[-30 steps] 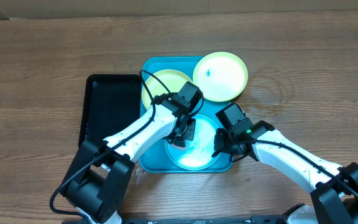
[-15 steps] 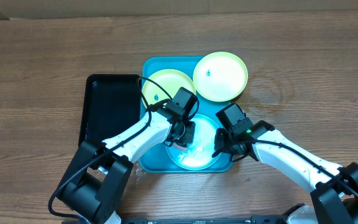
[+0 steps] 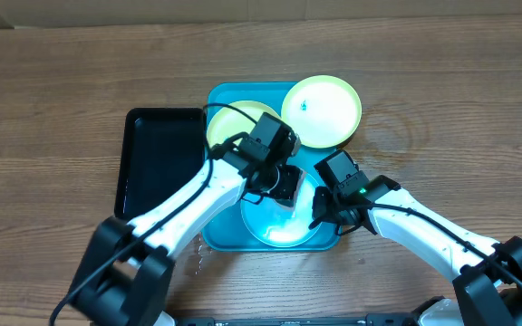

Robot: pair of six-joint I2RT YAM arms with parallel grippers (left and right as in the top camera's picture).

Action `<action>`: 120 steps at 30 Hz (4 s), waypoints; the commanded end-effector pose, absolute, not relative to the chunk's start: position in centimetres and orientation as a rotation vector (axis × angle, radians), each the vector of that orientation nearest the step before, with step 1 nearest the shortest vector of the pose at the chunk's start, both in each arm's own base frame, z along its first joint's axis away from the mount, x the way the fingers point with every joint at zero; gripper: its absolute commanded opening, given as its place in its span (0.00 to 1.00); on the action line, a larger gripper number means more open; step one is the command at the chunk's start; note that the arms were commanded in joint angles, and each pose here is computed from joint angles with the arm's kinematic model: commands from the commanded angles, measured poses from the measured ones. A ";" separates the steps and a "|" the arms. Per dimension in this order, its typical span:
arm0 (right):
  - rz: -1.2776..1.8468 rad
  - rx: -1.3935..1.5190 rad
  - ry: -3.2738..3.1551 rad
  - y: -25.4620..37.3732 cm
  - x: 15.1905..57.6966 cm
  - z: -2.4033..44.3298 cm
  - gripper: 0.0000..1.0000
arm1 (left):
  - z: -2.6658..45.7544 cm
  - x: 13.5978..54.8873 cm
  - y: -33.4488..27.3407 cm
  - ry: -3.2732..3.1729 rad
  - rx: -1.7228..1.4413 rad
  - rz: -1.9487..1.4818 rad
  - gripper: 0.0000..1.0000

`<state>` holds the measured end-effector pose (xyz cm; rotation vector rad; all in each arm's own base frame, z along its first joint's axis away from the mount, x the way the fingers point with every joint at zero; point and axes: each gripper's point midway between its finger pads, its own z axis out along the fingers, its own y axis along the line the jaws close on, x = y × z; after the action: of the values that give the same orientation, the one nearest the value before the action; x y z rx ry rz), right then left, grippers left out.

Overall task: Clean dirty plates on tray and stack at the side
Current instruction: 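Rub the sponge in circles over the white plate with the left gripper, then carry the sponge with the left gripper to the black tray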

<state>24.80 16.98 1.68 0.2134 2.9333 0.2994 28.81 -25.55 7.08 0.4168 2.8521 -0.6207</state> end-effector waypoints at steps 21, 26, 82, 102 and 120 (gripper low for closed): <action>0.296 0.208 2.933 17.1 24.8 1.5 0.04 | -1.4 24.5 -24.4 3.142 0.527 -0.585 0.04; 0.296 0.207 2.933 17.1 24.8 1.5 0.04 | 0.0 24.4 -25.8 3.115 0.537 -0.727 0.04; 0.295 0.208 2.933 17.0 24.8 1.5 0.04 | 9.5 30.3 -22.5 2.889 0.422 -0.783 0.04; 0.297 0.208 2.932 17.1 24.8 1.5 0.04 | 1.0 27.3 -20.7 3.159 0.377 -0.477 0.04; 0.296 0.208 2.933 17.1 24.8 1.5 0.04 | 8.3 28.3 -25.3 2.948 0.433 -1.040 0.04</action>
<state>24.88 16.85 1.68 0.2158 2.9297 0.2897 26.41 -24.44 2.95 0.3975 3.1268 -0.8929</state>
